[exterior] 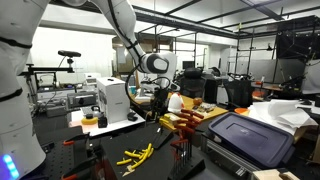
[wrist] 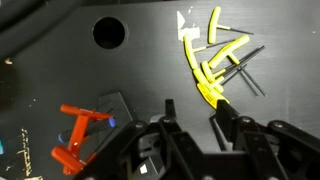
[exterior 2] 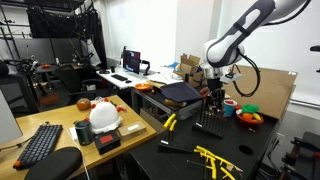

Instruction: Put the metal object with the yellow handle farthest from you on the table

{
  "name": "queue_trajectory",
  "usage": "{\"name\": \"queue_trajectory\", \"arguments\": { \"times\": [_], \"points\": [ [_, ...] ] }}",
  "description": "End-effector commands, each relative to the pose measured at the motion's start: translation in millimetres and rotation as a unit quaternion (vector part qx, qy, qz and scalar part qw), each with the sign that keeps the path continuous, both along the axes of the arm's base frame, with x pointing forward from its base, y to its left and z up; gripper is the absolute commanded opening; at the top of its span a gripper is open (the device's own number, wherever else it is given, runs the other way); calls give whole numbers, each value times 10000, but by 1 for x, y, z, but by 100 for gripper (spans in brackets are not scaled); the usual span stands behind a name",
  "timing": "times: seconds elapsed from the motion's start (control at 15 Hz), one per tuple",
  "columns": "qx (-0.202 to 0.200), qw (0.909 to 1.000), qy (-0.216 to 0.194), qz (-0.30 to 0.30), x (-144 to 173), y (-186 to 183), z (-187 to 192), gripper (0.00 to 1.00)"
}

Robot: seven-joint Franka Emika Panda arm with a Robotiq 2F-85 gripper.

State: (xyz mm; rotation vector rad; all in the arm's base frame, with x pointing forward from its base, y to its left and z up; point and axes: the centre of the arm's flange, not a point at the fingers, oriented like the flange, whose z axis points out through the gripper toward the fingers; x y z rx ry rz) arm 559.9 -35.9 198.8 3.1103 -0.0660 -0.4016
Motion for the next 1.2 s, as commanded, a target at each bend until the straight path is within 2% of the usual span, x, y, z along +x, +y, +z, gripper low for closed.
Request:
{"name": "queue_trajectory", "arguments": {
  "times": [0.0,0.13,0.27,0.53,0.87,0.93,1.13],
  "points": [
    [50,9977,-620,268,-56,-11,-4,79],
    [89,9954,-905,312,-71,-14,-6,95],
    [151,9935,-1083,328,-82,-16,-1,100],
    [373,9922,-1147,302,-94,-9,25,100],
    [724,9883,-1314,261,-92,-3,60,100],
    [546,9894,-1326,244,-80,0,41,100],
    [635,9885,-1355,236,-81,1,53,100]
  ]
}}
